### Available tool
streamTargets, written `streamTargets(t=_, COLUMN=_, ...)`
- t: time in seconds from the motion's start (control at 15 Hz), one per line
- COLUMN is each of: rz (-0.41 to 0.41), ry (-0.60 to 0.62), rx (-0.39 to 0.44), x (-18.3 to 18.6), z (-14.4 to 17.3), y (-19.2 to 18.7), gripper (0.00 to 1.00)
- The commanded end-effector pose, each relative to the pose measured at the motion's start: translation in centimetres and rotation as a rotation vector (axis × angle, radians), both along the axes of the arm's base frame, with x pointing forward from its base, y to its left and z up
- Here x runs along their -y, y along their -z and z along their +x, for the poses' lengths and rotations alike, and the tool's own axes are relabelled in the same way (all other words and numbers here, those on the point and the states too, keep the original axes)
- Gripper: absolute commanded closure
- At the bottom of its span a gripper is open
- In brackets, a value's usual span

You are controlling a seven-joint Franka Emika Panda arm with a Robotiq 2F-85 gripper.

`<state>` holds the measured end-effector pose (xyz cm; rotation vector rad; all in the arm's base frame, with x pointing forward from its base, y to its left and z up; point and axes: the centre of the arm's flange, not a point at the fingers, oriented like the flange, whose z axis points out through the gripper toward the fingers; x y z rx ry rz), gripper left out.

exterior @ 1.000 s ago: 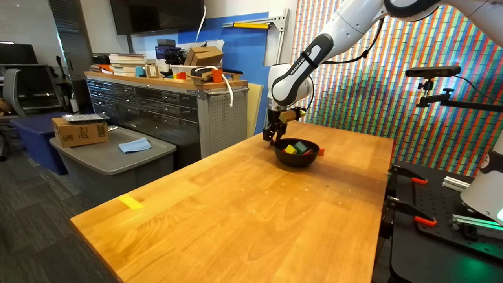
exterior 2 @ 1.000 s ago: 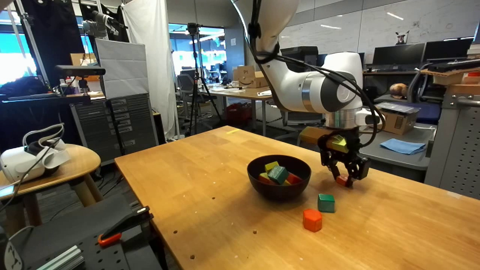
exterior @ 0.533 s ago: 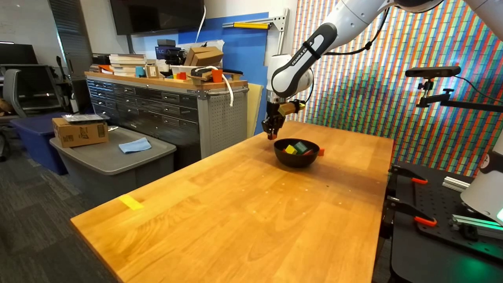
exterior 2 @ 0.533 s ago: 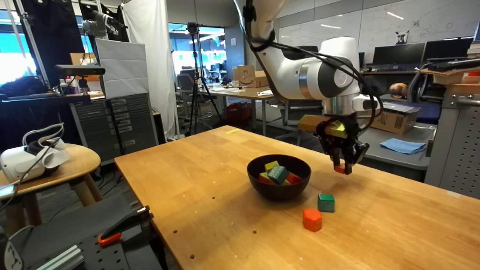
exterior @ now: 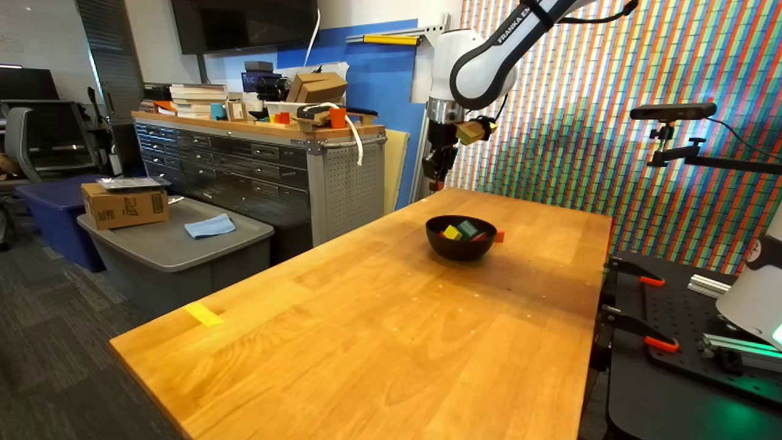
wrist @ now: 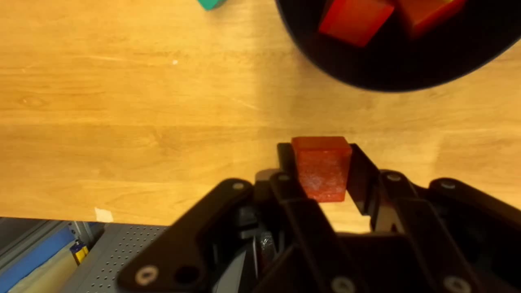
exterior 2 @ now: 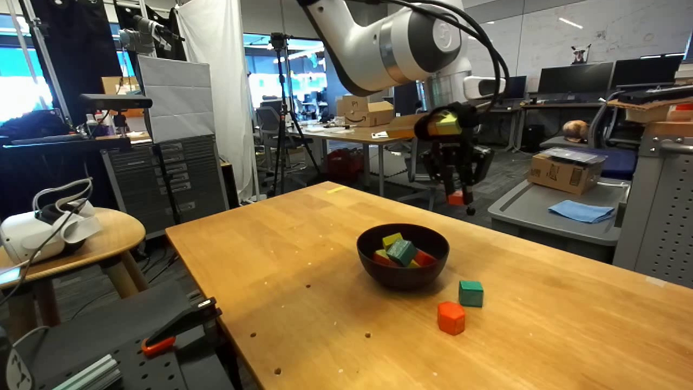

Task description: Pick up all the toy blocks from the table and put them in the bowl

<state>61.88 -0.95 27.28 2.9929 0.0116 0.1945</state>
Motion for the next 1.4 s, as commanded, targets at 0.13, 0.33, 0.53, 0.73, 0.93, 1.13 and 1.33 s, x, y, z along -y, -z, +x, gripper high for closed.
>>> streamTargets(t=0.13, rz=0.016, ry=-0.034, rx=-0.037, x=-3.7, z=-7.5, y=1.2, gripper=0.41)
streamTargets(t=0.33, rz=0.035, ry=-0.02, rx=-0.033, x=-4.5, z=-8.8, y=2.3, gripper=0.18)
streamTargets(t=0.53, rz=0.033, ry=-0.018, rx=-0.004, x=-4.6, z=-10.0, y=1.9, gripper=0.0)
streamTargets(t=0.73, rz=0.052, ry=0.003, rx=-0.007, x=-3.5, z=-12.1, y=0.2, gripper=0.0)
streamTargets(t=0.93, rz=0.058, ry=0.097, rx=0.028, x=-0.9, z=-14.3, y=-1.2, gripper=0.0)
streamTargets(t=1.13, rz=0.083, ry=0.234, rx=0.019, x=2.9, z=-15.7, y=-1.1, gripper=0.0)
streamTargets(t=1.33, rz=0.103, ry=0.382, rx=-0.016, x=6.5, z=-16.7, y=0.6, gripper=0.0)
